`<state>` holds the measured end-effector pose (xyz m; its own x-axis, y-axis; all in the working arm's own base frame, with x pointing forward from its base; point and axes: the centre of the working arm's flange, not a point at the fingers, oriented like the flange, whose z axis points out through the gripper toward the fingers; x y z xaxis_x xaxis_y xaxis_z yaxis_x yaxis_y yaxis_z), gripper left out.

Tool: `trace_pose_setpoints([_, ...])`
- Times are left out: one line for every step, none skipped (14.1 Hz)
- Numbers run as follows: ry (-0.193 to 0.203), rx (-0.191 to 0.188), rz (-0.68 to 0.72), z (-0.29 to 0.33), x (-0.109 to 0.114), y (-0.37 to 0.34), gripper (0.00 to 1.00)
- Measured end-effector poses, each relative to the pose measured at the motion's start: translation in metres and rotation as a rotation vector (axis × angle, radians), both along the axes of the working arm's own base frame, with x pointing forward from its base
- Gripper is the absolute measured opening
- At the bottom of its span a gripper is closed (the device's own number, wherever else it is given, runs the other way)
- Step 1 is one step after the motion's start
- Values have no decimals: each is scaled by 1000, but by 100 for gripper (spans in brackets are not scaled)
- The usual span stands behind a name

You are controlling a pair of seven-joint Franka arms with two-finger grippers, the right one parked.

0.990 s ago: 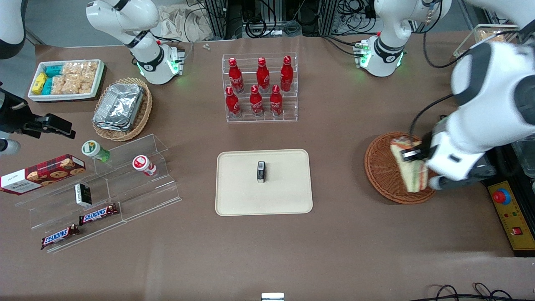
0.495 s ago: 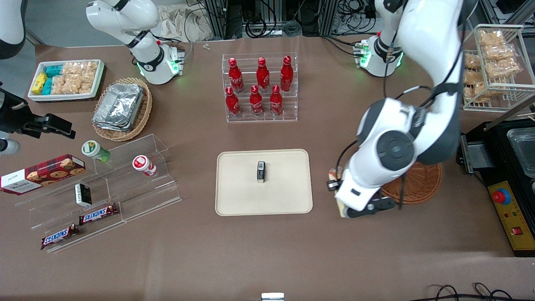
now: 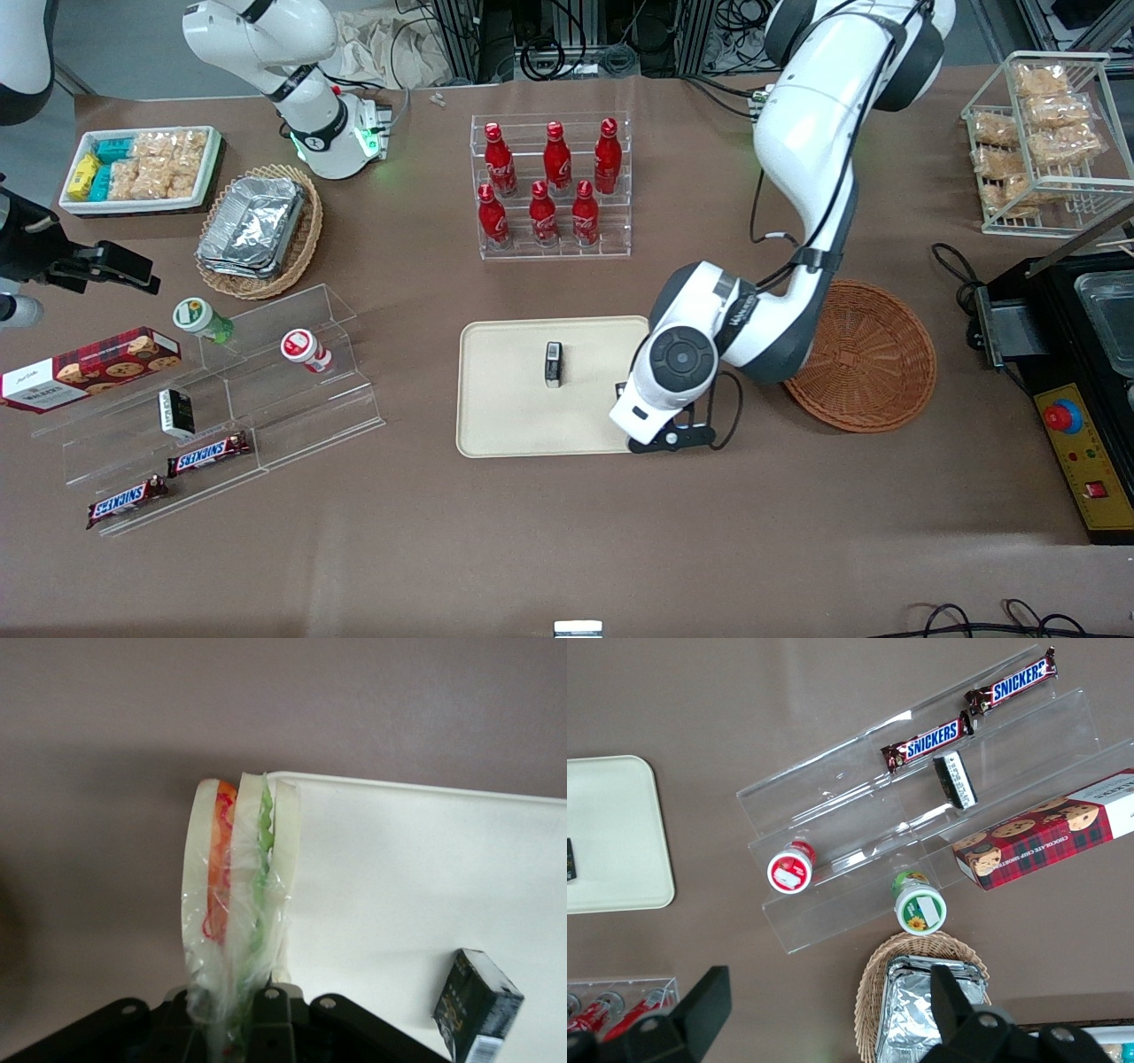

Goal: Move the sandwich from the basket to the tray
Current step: 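Carry the sandwich with the left gripper over the cream tray, then lower the sandwich onto the tray and open the left gripper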

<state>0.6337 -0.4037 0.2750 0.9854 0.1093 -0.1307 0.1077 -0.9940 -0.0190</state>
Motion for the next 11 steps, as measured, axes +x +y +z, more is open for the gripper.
trace_pose_setpoints([-11, -7, -5, -12, -1, -6, 16])
trace_pose_setpoints([-18, -12, -12, -25, -4, -11, 16])
trace_pose_setpoints([-25, -16, -20, -37, -8, -17, 16])
trace_pose_setpoints([-28, -18, -32, -46, -14, -24, 16])
trace_pose_setpoints([-27, -17, -45, -51, -20, -32, 16])
trace_pose_setpoints([-27, -16, -56, -52, -25, -38, 19])
trace_pose_setpoints([-27, -15, -62, -52, -28, -42, 19])
trace_pose_setpoints([-26, -13, -66, -53, -30, -43, 23])
trace_pose_setpoints([-23, -11, -69, -54, -32, -45, 32])
trace_pose_setpoints([-21, -9, -71, -56, -33, -45, 43])
trace_pose_setpoints([-19, -8, -71, -56, -34, -46, 52])
